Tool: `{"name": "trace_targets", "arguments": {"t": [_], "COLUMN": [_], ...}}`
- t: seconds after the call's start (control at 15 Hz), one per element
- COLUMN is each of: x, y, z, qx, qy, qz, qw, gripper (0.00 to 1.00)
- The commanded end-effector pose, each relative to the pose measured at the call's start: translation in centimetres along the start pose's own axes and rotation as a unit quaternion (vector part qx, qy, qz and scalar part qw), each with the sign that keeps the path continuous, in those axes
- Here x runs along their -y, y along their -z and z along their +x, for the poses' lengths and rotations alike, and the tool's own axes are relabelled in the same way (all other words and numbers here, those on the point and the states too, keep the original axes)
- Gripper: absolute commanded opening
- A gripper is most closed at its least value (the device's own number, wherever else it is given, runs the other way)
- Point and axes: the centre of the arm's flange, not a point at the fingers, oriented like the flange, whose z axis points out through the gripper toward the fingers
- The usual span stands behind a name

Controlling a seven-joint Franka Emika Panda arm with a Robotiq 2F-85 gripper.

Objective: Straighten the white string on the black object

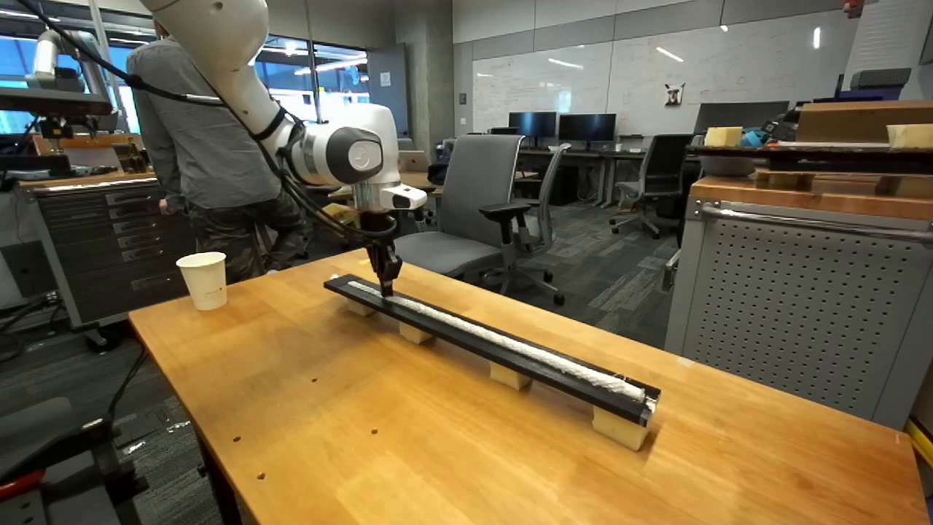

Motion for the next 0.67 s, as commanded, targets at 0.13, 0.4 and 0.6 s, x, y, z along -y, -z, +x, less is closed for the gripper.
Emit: {"name": "trace_targets", "arguments": {"t": [0.13, 0.4, 0.6], "x": [-2.6, -4.3, -4.6], "y": [-0.2, -0.1, 0.4], "z": [1.4, 1.8, 1.7], "qx": [-0.013, -0.017, -0.021], "qy": [-0.02, -0.031, -0.035], "qz": [0.011, 0.009, 0.009], "qw": [0.9997, 0.9993, 0.9991], "gripper": [0.0, 0.0, 0.0]}}
